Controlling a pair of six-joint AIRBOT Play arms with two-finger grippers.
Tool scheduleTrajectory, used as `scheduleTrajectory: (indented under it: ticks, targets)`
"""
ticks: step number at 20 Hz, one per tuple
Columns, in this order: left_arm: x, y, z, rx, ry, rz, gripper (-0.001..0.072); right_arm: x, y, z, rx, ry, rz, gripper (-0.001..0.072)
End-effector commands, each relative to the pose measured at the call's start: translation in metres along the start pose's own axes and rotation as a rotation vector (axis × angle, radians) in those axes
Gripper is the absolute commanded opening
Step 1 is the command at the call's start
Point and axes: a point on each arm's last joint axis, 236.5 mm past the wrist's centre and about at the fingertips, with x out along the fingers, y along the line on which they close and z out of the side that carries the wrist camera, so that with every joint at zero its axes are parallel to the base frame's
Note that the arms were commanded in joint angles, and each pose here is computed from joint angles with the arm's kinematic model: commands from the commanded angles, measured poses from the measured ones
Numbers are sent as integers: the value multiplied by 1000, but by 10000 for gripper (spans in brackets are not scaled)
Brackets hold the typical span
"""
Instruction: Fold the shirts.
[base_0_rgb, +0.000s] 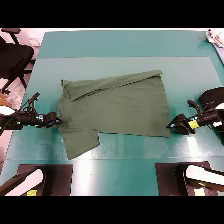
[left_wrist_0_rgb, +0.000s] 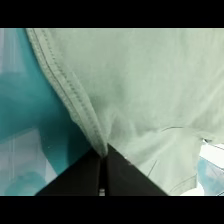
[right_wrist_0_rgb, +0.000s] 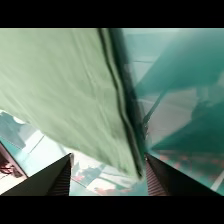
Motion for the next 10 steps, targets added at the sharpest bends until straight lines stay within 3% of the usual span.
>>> scheduleTrajectory:
  ticks: [1, 3, 6, 7, 10]
  targets:
    - [0, -1, -2, 1, 10, -5, 30, 13, 5, 6, -63, -5, -53, 515]
    - [0, -2, -4, 0, 19, -10, 30, 19, 11, 6, -86, 6, -68, 474]
    - [0, -4, -7, 1, 31, -16, 30, 27, 18, 1, -124, 30, -82, 192]
    - [0, -5, -9, 1, 39, -20, 30, 28, 20, 0, -132, 38, -83, 19]
    - [-10, -18, -8, 45, 33, -49, 28, 25, 57, 3, -174, -7, 38, 23]
